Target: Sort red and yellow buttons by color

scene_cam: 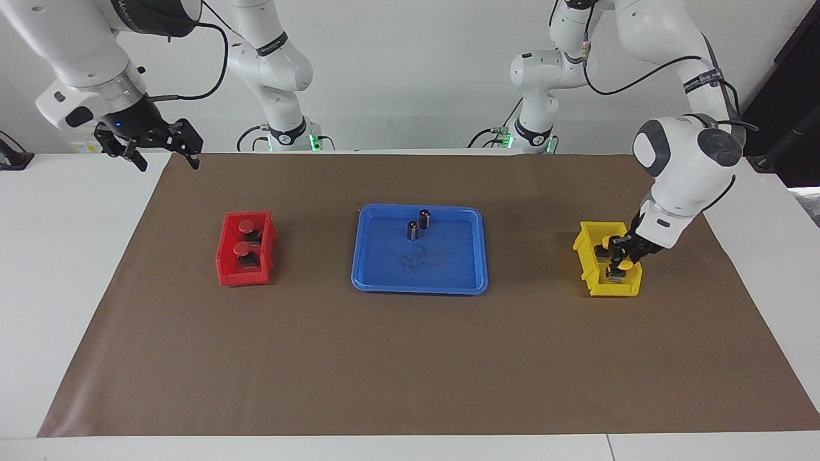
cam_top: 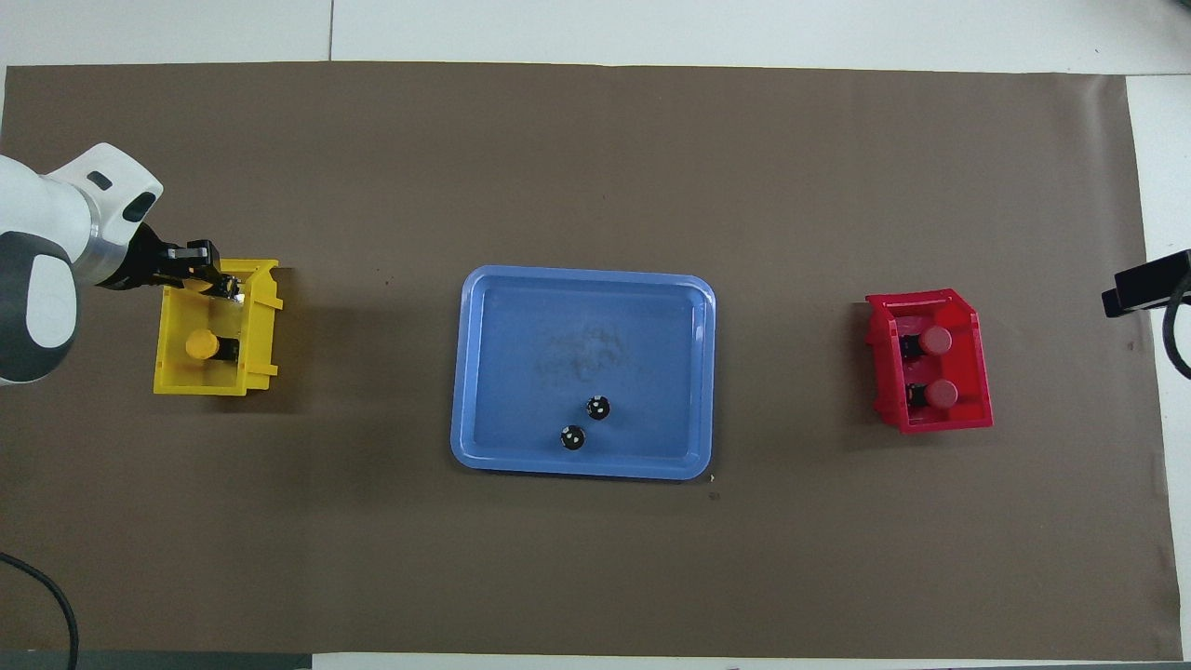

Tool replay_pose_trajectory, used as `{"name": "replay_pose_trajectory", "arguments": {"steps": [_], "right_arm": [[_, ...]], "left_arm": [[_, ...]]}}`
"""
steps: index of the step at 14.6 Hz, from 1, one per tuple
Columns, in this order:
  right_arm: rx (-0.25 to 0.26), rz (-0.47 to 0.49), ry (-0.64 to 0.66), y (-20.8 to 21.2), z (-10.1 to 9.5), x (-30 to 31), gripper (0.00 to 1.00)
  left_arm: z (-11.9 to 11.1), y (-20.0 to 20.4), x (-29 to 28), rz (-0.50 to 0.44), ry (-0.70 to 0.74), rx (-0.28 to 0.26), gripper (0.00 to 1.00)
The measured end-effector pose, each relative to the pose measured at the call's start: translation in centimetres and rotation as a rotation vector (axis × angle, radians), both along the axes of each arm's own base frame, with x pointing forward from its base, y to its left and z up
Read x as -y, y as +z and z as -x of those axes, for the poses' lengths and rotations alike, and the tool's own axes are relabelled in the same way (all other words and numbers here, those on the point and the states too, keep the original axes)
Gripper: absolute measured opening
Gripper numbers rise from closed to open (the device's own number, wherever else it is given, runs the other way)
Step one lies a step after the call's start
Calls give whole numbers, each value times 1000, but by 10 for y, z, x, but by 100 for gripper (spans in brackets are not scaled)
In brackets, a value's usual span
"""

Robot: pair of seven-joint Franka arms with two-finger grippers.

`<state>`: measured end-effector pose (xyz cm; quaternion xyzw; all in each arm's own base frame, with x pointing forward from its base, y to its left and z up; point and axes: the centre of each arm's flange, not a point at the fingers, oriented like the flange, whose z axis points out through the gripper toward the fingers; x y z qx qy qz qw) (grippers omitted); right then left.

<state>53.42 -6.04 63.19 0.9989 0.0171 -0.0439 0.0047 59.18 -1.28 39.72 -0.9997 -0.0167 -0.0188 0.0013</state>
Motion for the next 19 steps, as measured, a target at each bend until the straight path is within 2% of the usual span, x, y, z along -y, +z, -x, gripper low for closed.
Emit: {"name": "replay_pose_trajectory", "arguments": {"steps": [4,6,9,10,14,16,19], "right_arm": [[2,-2,-15,1,1,8,100],[1,-2,-7,0,-1,1,100],[-1,0,-26,-1,-2,-6,100],[0,0,-31,-1,-2,-4,100],[2,0,-46,1,-1,4,100],[3,1,-43,1,-1,2,100],[4,1,-50,1,-1,2,100]], "left_arm": [[7,-29,0,0,-1,8,42],[7,-28,0,1,-2,9,57],[2,-13,2,1,-6,6,91],[-1,1,4,1,-8,0,99],[-4,88,12,1,-30,-16,100],[9,135,20,0,-63,6,100],[40,189,42,-1,-110,40,100]]}}
